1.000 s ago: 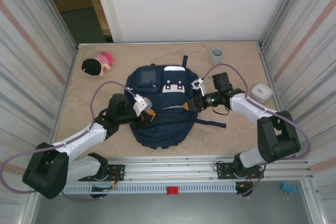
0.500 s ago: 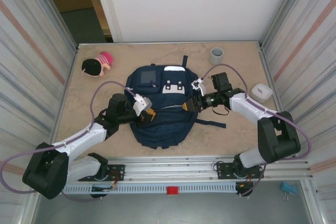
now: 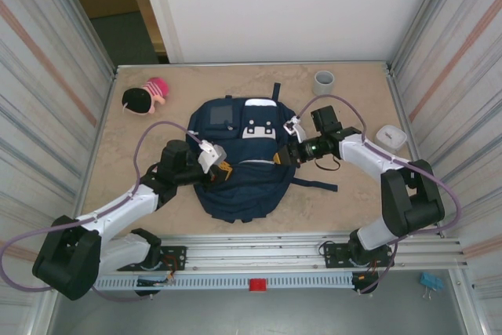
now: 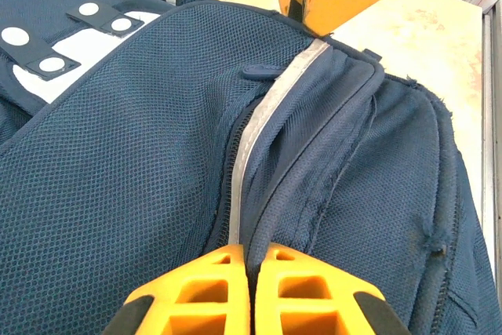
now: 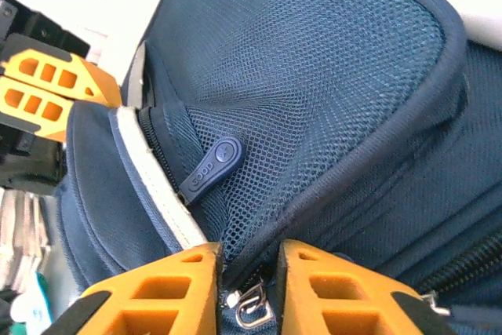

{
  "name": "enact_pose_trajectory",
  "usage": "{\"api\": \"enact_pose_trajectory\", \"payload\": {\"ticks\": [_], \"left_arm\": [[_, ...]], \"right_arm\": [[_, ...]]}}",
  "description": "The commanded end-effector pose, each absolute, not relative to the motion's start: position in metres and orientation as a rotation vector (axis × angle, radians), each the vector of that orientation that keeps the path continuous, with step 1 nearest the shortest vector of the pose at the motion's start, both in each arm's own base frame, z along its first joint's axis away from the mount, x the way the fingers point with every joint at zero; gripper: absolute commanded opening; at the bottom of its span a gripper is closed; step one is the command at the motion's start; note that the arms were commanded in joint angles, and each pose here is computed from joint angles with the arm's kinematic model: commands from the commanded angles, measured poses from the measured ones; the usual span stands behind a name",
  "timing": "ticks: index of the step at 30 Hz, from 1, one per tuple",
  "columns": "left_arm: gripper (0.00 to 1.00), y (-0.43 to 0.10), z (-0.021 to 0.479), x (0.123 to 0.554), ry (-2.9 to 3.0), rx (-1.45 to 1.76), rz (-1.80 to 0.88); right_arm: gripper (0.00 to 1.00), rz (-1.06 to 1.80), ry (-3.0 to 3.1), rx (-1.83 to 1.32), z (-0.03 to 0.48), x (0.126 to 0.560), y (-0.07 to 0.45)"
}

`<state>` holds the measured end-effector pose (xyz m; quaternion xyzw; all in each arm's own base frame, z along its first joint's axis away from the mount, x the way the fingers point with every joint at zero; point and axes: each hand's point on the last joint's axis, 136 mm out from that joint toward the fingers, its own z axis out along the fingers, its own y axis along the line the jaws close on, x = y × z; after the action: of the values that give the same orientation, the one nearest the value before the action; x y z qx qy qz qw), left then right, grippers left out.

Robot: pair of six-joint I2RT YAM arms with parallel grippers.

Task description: Pack books, pencil case, and school supplies into a backpack

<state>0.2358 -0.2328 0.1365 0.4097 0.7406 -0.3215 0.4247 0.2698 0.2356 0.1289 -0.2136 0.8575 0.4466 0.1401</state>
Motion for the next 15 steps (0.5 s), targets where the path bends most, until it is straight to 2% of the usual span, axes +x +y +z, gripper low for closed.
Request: {"api": "enact_pose_trajectory", "payload": {"ticks": [1, 4, 6, 8, 10, 15], "left_arm": [[0.0, -0.233, 0.176, 0.251, 1.712, 0.977, -0.761], [0.0, -0.233, 0.176, 0.251, 1.714, 0.979, -0.764], [0.0, -0.234, 0.177, 0.251, 1.711, 0.98, -0.772], [0.0, -0.235, 0.177, 0.251, 1.71, 0.98, -0.778], [0.0, -0.235, 0.177, 0.251, 1.707, 0.981, -0.779], [0.0, -0.235, 0.179, 0.25, 1.703, 0.981, -0.78]], "right_arm": [[0.2, 1.447, 2.57, -0.447, 0.145, 0.258, 0.233], [0.22, 1.503, 2.56, -0.437, 0.152, 0.253, 0.237], [0.31, 1.473, 2.56, -0.445, 0.152, 0.253, 0.234], [0.45, 1.433, 2.537, -0.502, 0.152, 0.253, 0.233], [0.53, 1.402, 2.5, -0.58, 0.15, 0.251, 0.234], [0.62, 1.148, 2.428, -0.736, 0.132, 0.263, 0.229]]}}
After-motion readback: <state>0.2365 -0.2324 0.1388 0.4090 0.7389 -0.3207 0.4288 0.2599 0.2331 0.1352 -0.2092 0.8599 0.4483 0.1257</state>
